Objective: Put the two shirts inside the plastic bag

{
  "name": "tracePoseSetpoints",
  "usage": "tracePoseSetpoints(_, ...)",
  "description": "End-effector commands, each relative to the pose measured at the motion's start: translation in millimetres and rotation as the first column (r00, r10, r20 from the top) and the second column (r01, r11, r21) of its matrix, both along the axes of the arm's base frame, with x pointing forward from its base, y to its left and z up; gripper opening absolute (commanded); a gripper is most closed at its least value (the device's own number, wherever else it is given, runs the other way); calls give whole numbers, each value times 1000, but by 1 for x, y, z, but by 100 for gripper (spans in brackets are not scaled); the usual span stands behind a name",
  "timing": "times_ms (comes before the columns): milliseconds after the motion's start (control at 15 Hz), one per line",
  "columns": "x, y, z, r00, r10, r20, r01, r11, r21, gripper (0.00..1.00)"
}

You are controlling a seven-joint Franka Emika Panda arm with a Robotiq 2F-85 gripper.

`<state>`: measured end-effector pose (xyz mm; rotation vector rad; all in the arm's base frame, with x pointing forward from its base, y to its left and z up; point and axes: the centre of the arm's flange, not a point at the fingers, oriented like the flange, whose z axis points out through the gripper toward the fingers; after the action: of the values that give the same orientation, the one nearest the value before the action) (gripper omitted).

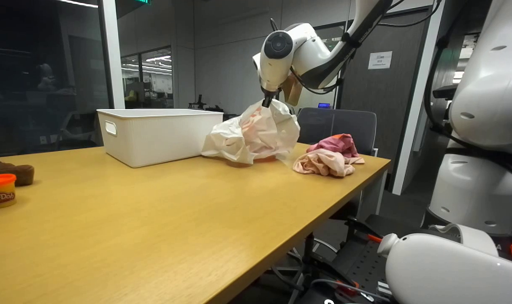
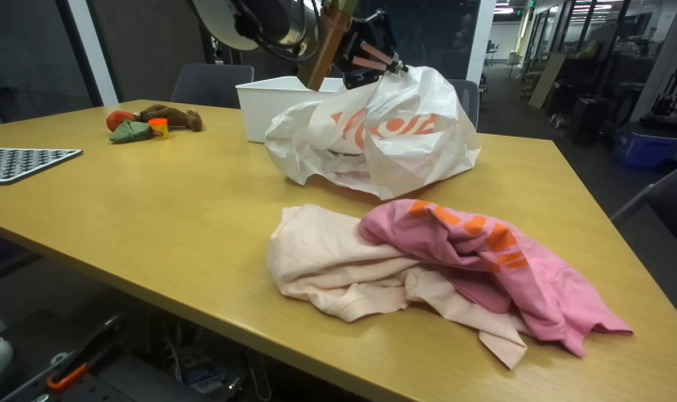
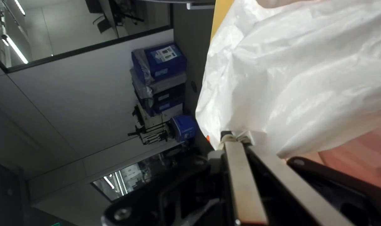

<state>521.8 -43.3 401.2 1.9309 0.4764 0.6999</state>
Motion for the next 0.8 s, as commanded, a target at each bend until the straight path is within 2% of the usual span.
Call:
tracePoseSetpoints(0, 8, 7, 8, 990, -35, 136, 29, 999, 44, 0)
tracePoseSetpoints(267, 10, 30, 30, 969, -65, 240, 21, 983, 182, 0)
tracePoseSetpoints(600, 14, 49, 50, 941, -83, 328, -5, 966, 258, 0)
tracePoseSetpoints(667, 14, 49, 50, 940, -91, 327, -2, 962, 273, 26)
tracePoseSetpoints(733, 14, 49, 50, 942, -99, 320, 5, 959, 282, 28)
